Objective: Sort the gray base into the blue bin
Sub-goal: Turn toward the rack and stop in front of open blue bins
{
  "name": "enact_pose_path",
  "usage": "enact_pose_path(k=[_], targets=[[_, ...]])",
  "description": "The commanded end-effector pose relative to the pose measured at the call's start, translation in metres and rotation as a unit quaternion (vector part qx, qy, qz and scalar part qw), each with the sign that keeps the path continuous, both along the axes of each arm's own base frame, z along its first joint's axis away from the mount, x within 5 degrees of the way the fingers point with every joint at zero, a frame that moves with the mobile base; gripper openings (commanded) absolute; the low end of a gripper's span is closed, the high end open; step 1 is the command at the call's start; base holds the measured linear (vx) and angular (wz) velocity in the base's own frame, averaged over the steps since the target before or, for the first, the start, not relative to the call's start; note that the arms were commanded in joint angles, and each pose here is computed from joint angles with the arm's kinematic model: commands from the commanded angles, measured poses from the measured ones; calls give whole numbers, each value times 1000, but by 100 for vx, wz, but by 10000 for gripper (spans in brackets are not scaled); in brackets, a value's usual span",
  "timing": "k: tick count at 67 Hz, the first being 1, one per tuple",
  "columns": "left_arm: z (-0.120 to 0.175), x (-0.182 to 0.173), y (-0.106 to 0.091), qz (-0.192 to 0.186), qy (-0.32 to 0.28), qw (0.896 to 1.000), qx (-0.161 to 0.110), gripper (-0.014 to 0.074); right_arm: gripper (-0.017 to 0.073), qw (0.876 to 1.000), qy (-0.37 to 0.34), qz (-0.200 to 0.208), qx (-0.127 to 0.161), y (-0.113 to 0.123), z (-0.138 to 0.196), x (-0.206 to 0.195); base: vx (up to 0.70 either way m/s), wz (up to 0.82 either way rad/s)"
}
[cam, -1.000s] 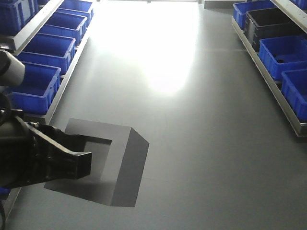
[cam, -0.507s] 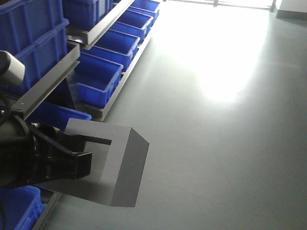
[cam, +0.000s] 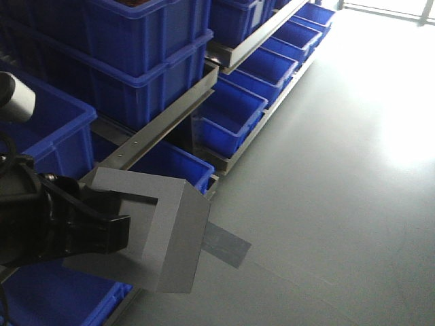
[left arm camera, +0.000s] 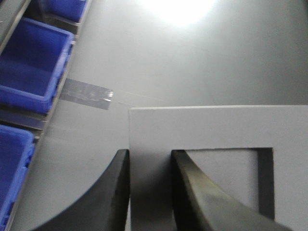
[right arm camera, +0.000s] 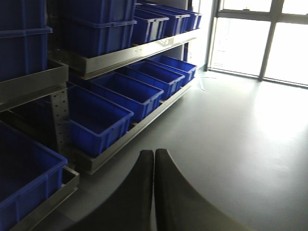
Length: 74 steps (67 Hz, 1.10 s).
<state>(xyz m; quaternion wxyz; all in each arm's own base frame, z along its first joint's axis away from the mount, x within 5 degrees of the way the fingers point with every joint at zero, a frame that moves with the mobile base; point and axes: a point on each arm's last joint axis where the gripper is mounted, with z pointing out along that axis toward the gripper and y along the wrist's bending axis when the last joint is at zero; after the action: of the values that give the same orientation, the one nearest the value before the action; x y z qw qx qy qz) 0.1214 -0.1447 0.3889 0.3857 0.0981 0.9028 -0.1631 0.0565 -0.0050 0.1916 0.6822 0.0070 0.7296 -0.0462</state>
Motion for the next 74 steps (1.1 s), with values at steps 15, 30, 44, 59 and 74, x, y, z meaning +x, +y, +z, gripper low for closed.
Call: enact_pose_path(k=[15,30,44,59,74], targets=[[17,0,0,-11,-42,998,-36,3,-9,999,-38,4,-10,1,3,0,15,62],[17,0,0,-11,-42,998,-36,3,-9,999,-38,4,-10,1,3,0,15,65],[17,0,0,-11,-42,998,-36,3,-9,999,-38,4,-10,1,3,0,13,64],[17,0,0,-11,-42,998,-36,3,-9,999,-38,4,-10,1,3,0,10,50],[17,0,0,-11,-42,998,-36,3,-9,999,-38,4,-10,1,3,0,8,38]])
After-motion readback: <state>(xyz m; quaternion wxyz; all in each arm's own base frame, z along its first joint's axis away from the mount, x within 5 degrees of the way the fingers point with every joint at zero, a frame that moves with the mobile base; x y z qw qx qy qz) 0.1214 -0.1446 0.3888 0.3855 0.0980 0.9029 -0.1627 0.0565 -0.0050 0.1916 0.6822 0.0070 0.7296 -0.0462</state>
